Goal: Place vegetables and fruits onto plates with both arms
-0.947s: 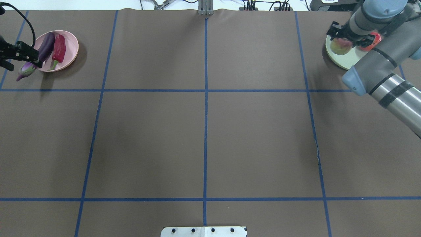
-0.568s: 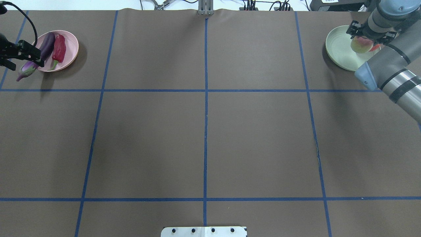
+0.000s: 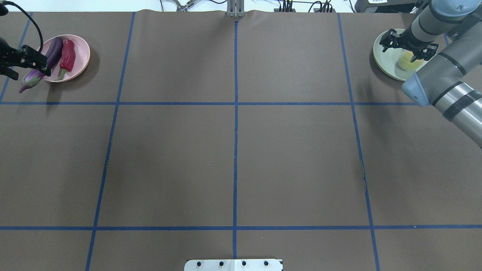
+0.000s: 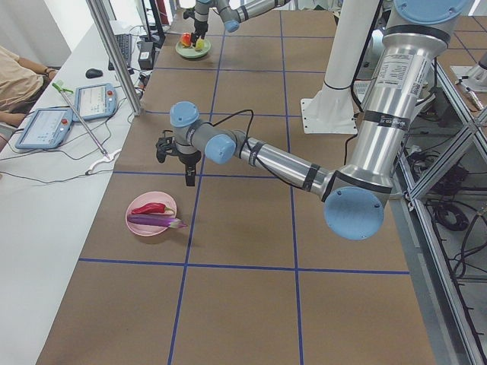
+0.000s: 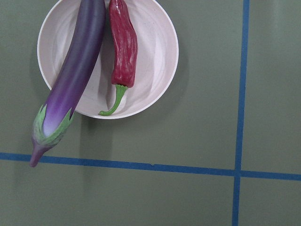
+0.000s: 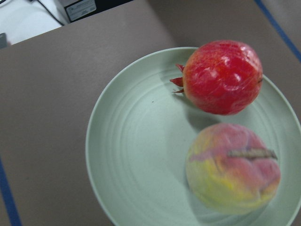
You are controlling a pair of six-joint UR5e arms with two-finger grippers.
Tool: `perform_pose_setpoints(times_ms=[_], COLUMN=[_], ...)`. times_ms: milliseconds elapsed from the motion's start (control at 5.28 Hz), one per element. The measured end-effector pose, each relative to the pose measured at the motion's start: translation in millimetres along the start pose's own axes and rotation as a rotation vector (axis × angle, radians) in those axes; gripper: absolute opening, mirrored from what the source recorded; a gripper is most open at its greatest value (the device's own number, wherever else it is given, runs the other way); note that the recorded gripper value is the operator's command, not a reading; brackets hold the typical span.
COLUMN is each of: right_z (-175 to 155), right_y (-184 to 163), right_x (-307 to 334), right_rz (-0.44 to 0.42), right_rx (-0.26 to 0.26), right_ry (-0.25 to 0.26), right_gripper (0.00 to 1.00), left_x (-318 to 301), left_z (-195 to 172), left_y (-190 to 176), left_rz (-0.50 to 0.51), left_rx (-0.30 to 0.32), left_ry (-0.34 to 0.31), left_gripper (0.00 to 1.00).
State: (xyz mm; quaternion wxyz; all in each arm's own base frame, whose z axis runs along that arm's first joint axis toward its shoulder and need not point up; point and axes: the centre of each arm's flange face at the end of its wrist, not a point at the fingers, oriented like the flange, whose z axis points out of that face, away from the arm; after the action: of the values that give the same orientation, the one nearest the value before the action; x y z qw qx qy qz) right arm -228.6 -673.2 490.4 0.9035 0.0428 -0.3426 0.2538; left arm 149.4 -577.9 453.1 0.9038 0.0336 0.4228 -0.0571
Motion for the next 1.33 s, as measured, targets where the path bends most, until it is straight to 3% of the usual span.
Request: perform_pose_setpoints(times_ms=[379,568,947,1326], right_z=[-51,-66,-73,-70], right_y=[8,-3,-13,5], right_x=[40,74,162,258], right_rz=[-0.101,-0.176,-0.35,-0.465], right_rx=[-0.108,-0.132,-0.137,-0.148], right_ry=[-0.131,-0.17,-0.184,-0.169], right_gripper=[1.0,1.0,1.0,1.0], left_x=[-20,-36,-78,-147], left_z=[-11,-18,-26,-37], left_y=[-3,-4,-2,8], left_rz=[0.078,0.123,0.197,0.241], left_rx=[0.018,0.028,0.03,-0.013], left_ry=[-0.009,-0.016,-0.043,-0.091], left_gripper=[1.0,1.0,1.0,1.0])
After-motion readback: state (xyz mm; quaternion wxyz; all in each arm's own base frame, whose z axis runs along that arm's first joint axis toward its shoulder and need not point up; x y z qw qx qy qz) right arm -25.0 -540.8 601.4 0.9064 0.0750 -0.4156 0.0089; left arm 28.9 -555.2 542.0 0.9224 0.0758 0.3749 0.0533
